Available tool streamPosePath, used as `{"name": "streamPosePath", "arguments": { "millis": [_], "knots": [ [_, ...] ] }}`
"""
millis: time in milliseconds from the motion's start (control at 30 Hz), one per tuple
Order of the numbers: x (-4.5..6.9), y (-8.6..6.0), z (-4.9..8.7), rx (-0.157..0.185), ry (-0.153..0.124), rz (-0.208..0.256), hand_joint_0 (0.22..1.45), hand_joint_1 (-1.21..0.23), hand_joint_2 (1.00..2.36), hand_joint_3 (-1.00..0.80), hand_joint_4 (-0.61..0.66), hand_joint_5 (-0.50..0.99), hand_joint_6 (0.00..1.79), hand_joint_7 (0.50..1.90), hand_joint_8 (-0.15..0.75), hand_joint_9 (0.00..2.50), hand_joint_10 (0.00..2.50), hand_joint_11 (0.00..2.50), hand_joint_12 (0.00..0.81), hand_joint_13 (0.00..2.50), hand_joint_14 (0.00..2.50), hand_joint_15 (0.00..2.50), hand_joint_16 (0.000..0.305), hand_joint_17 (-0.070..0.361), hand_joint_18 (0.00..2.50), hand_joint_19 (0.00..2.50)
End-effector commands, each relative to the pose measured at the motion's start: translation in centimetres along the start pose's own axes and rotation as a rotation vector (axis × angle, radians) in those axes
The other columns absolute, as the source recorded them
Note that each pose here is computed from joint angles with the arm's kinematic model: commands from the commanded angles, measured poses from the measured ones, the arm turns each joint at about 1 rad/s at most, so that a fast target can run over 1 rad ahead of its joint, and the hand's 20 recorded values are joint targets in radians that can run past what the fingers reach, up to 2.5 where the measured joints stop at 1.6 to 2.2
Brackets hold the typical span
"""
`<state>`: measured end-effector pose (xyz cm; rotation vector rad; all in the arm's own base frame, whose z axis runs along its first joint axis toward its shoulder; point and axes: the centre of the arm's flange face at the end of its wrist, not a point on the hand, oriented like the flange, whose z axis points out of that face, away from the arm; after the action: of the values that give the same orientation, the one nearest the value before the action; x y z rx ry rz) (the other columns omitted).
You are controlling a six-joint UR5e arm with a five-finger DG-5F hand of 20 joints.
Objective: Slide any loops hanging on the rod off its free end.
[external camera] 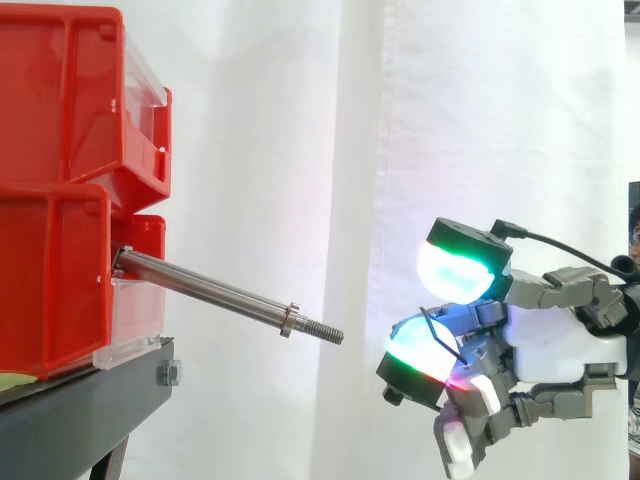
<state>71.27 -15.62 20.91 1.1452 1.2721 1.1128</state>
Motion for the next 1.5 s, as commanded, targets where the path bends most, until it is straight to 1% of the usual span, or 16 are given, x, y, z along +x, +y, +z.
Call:
{"name": "streamPosePath", "arguments": {
  "millis": [0, 167, 233, 367, 467, 500, 600, 733, 867, 967, 1067, 1200, 1267, 1367, 1433, 1467],
  "knots": [
    [0.1, -0.6, 0.4, -0.027, 0.02, -0.001, 0.56, -0.5, 1.0, -0.5, 0.16, -0.09, 0.83, 0.97, 0.311, 1.17, 0.02, 0.65, 0.344, 1.0, 0.01, 0.41, 0.043, 0.098, 0.82, 0.43],
    [0.1, -1.5, 0.7, -0.042, 0.026, -0.002, 0.6, -0.48, 1.0, -0.44, 0.15, -0.08, 0.82, 1.0, 0.3, 1.2, 0.02, 0.64, 0.335, 1.0, 0.02, 0.42, 0.042, 0.094, 0.81, 0.46],
    [-0.1, -1.3, 0.9, -0.058, 0.023, -0.003, 0.6, -0.48, 1.01, -0.44, 0.15, -0.07, 0.82, 1.01, 0.296, 1.2, 0.02, 0.64, 0.335, 1.0, 0.02, 0.42, 0.042, 0.094, 0.81, 0.46],
    [-0.1, -1.2, 1.0, -0.069, 0.022, -0.007, 0.61, -0.5, 1.01, -0.35, 0.16, -0.06, 0.79, 1.05, 0.3, 1.22, 0.02, 0.63, 0.339, 1.0, 0.02, 0.43, 0.042, 0.095, 0.81, 0.47],
    [-0.2, -1.2, 1.0, -0.079, 0.022, -0.039, 0.61, -0.53, 1.01, -0.31, 0.15, -0.06, 0.77, 1.11, 0.31, 1.22, 0.02, 0.63, 0.349, 1.01, 0.02, 0.41, 0.044, 0.098, 0.82, 0.45],
    [-0.2, -1.4, 1.1, -0.078, 0.024, -0.044, 0.61, -0.57, 1.01, -0.28, 0.14, -0.06, 0.78, 1.19, 0.323, 1.23, 0.02, 0.63, 0.355, 1.01, 0.02, 0.41, 0.045, 0.1, 0.83, 0.44],
    [-0.1, -2.7, 1.2, -0.066, 0.03, -0.053, 0.6, -0.62, 1.01, -0.25, 0.15, -0.09, 0.83, 1.21, 0.324, 1.22, 0.01, 0.64, 0.364, 1.01, 0.01, 0.41, 0.046, 0.105, 0.85, 0.42],
    [0.0, -3.7, 1.5, -0.079, 0.03, -0.054, 0.6, -0.69, 1.01, -0.23, 0.16, -0.1, 0.87, 1.16, 0.337, 1.19, 0.01, 0.65, 0.372, 1.01, 0.01, 0.41, 0.049, 0.11, 0.87, 0.4],
    [0.0, -4.0, 1.8, -0.097, 0.026, -0.055, 0.6, -0.74, 1.01, -0.22, 0.16, -0.12, 0.89, 1.07, 0.335, 1.15, 0.02, 0.67, 0.37, 0.98, 0.01, 0.41, 0.048, 0.107, 0.85, 0.4],
    [0.1, -4.0, 1.8, -0.098, 0.027, -0.055, 0.59, -0.72, 1.01, -0.3, 0.16, -0.13, 0.89, 1.03, 0.31, 1.13, 0.02, 0.68, 0.347, 0.96, 0.02, 0.42, 0.043, 0.097, 0.8, 0.43],
    [0.0, -4.0, 1.8, -0.098, 0.025, -0.055, 0.57, -0.57, 1.0, -0.47, 0.15, -0.11, 0.86, 1.07, 0.309, 1.17, 0.02, 0.66, 0.34, 0.98, 0.02, 0.42, 0.043, 0.097, 0.81, 0.45],
    [-0.1, -4.0, 1.7, -0.095, 0.023, -0.054, 0.59, -0.43, 1.0, -0.49, 0.13, -0.1, 0.85, 1.09, 0.302, 1.2, 0.02, 0.65, 0.339, 0.99, 0.02, 0.42, 0.043, 0.096, 0.81, 0.45],
    [-0.1, -4.0, 1.7, -0.094, 0.021, -0.054, 0.59, -0.42, 1.0, -0.48, 0.13, -0.1, 0.85, 1.1, 0.307, 1.2, 0.02, 0.65, 0.34, 1.0, 0.02, 0.42, 0.043, 0.096, 0.81, 0.46],
    [-0.1, -4.0, 1.7, -0.094, 0.021, -0.054, 0.61, -0.49, 1.01, -0.41, 0.14, -0.1, 0.84, 1.09, 0.308, 1.21, 0.02, 0.66, 0.341, 1.0, 0.02, 0.42, 0.042, 0.095, 0.82, 0.45],
    [-0.1, -4.0, 1.7, -0.093, 0.021, -0.054, 0.61, -0.53, 1.01, -0.37, 0.14, -0.09, 0.84, 1.11, 0.312, 1.21, 0.02, 0.65, 0.345, 1.0, 0.02, 0.42, 0.042, 0.095, 0.82, 0.44],
    [-0.1, -4.2, 1.7, -0.091, 0.022, -0.054, 0.6, -0.58, 1.01, -0.3, 0.13, -0.09, 0.84, 1.17, 0.314, 1.2, 0.02, 0.66, 0.343, 1.0, 0.02, 0.42, 0.042, 0.095, 0.82, 0.44]
  ]
}}
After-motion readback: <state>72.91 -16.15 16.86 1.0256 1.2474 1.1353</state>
